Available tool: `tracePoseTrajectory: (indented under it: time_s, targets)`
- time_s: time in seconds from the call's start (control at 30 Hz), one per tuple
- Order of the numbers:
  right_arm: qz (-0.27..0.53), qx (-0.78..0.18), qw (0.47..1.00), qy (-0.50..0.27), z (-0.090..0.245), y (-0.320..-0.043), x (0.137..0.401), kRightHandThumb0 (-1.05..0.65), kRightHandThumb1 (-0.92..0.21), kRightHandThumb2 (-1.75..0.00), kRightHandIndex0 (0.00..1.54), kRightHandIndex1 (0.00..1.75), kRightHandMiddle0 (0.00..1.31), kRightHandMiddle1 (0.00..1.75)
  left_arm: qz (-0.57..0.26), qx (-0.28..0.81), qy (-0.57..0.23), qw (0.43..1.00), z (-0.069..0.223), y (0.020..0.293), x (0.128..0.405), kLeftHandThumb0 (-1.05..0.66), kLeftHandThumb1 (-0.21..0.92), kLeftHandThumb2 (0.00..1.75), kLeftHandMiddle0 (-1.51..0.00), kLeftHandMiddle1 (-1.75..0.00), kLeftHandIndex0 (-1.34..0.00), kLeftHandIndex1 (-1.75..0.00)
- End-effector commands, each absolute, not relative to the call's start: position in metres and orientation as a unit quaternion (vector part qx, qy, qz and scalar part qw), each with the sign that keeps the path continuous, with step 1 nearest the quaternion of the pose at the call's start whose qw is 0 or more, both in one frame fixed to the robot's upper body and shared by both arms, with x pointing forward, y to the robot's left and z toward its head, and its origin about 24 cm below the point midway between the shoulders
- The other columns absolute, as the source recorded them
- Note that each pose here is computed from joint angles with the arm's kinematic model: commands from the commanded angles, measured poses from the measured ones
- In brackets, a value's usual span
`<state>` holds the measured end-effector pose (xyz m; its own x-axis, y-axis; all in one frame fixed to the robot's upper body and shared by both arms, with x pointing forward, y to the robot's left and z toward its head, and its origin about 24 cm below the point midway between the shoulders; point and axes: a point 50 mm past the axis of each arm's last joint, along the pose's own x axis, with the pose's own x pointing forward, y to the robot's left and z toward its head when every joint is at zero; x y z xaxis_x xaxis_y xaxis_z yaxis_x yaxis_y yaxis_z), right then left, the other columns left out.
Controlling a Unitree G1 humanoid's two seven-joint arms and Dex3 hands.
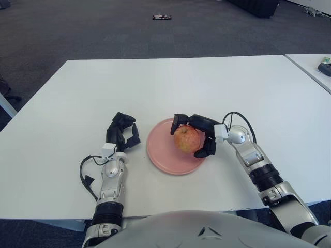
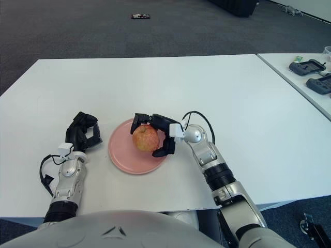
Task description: Put the apple into the plate.
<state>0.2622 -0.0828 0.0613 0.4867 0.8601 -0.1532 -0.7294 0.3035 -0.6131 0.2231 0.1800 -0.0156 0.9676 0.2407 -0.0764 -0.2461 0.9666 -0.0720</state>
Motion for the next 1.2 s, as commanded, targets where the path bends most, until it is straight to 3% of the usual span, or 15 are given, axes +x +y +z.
tracePoseTrajectory:
  time_s: [0.0, 0.63, 0.83, 0.97, 1.07, 1.13, 1.17]
  targets:
    - [0.472, -0.357, 0.798, -0.116, 0.066, -0.085, 0.263, 0.00, 0.10, -1.74, 0.98, 1.60, 0.69, 1.75, 0.125, -0.035, 0.075, 0.989, -0.028, 0.180, 0.216, -0.47, 0.33, 1.31, -1.09, -1.75, -0.60, -1.75]
    - [0.410, -0.427, 0.788, -0.168, 0.069, -0.079, 0.256, -0.01, 0.08, -1.74, 0.93, 1.67, 0.68, 1.75, 0.125, -0.038, 0.076, 0.988, -0.029, 0.181, 0.217, -0.48, 0.32, 1.33, -1.13, -1.75, -0.61, -1.75]
    - [0.421, -0.422, 0.783, -0.177, 0.071, -0.079, 0.254, -0.01, 0.09, -1.73, 0.92, 1.74, 0.75, 1.61, 0.128, -0.037, 0.078, 0.988, -0.029, 0.181, 0.217, -0.48, 0.32, 1.33, -1.12, -1.75, -0.61, -1.75]
    - [0.428, -0.422, 0.779, -0.178, 0.072, -0.079, 0.253, -0.02, -0.03, -1.57, 0.83, 1.74, 0.70, 1.53, 0.128, -0.037, 0.075, 0.988, -0.028, 0.181, 0.216, -0.48, 0.32, 1.32, -1.11, -1.75, -0.61, -1.75]
    - [0.425, -0.423, 0.780, -0.181, 0.072, -0.079, 0.252, -0.01, -0.18, -1.38, 0.71, 1.75, 0.64, 1.47, 0.126, -0.041, 0.072, 0.989, -0.027, 0.181, 0.216, -0.48, 0.32, 1.32, -1.11, -1.75, -0.60, -1.75]
    - [0.419, -0.423, 0.781, -0.189, 0.072, -0.078, 0.251, -0.38, -0.19, -1.28, 0.33, 1.75, 0.28, 1.63, 0.124, -0.041, 0.074, 0.989, -0.027, 0.181, 0.216, -0.47, 0.34, 1.30, -1.09, -1.75, -0.59, -1.75]
    - [0.417, -0.423, 0.781, -0.192, 0.073, -0.078, 0.251, -0.50, -0.20, -1.24, 0.21, 1.67, 0.18, 1.58, 0.124, -0.041, 0.074, 0.989, -0.027, 0.181, 0.215, -0.47, 0.35, 1.29, -1.09, -1.75, -0.59, -1.75]
